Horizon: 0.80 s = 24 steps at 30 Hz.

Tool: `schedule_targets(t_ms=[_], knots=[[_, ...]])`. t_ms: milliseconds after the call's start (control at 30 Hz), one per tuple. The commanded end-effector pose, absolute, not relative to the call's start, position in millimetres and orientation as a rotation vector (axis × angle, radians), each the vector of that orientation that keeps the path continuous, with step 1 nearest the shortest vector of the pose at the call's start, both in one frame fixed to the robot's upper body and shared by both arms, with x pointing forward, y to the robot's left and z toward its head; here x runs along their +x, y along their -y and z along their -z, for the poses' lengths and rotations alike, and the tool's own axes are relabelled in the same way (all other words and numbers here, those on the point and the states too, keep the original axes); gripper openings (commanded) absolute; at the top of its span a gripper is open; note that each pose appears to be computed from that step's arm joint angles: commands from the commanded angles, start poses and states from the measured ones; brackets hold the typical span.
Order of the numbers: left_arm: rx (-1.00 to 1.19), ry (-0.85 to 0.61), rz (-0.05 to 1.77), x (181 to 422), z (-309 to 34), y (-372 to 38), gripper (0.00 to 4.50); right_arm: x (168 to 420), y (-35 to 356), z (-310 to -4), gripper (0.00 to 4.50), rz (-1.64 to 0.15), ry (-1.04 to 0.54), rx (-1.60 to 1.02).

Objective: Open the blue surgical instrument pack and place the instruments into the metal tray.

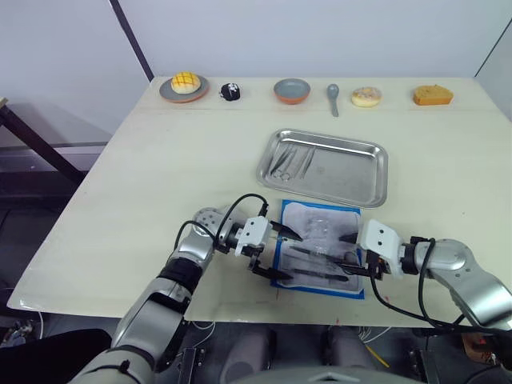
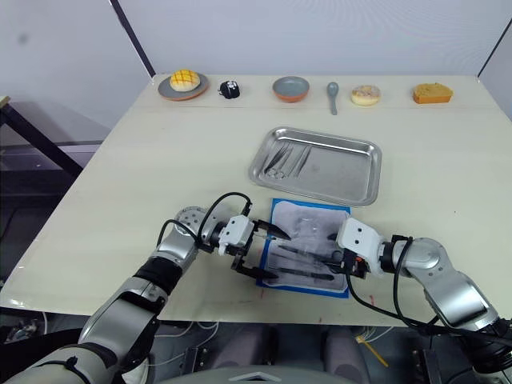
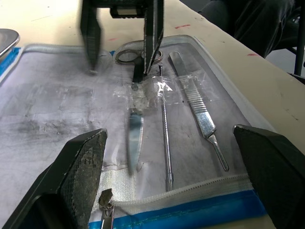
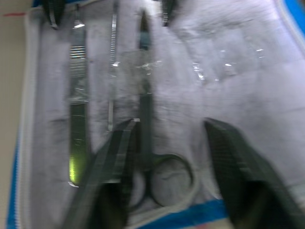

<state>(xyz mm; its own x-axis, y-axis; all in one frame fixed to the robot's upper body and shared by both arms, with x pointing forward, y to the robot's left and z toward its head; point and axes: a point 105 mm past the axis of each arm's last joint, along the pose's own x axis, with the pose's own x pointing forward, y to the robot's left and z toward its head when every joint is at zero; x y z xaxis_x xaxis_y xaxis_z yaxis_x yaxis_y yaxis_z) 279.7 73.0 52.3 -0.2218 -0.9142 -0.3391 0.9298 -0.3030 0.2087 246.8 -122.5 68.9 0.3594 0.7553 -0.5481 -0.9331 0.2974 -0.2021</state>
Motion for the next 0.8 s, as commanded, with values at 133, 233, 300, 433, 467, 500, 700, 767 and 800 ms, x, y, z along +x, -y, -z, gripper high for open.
schedule_targets(t_ms=[133,233,300,433,467,500,700,767,800], knots=[[0.49,-0.22,1.917,258,-18,-76,4.5,249,129,-58,0.05,-1.129,-0.449,-0.548],[0.488,-0.219,1.915,258,-18,-76,4.5,249,126,-60,0.05,-1.141,-0.445,-0.555],[0.487,-0.219,1.914,259,-18,-75,4.5,249,123,-64,0.05,-1.157,-0.435,-0.565],[0.484,-0.217,1.912,259,-18,-74,4.5,250,117,-74,0.05,-1.18,-0.424,-0.587],[0.483,-0.217,1.91,259,-18,-73,4.5,250,114,-77,0.05,-1.181,-0.423,-0.593],[0.483,-0.217,1.909,259,-17,-73,4.5,251,111,-81,0.05,-1.186,-0.423,-0.604],[0.481,-0.217,1.907,258,-15,-71,4.5,251,106,-94,0.05,-1.189,-0.464,-0.652],[0.481,-0.216,1.906,258,-15,-70,4.5,249,107,-100,0.05,-1.188,-0.487,-0.685],[0.481,-0.216,1.905,258,-15,-70,4.5,248,106,-102,0.05,-1.191,-0.496,-0.692]])
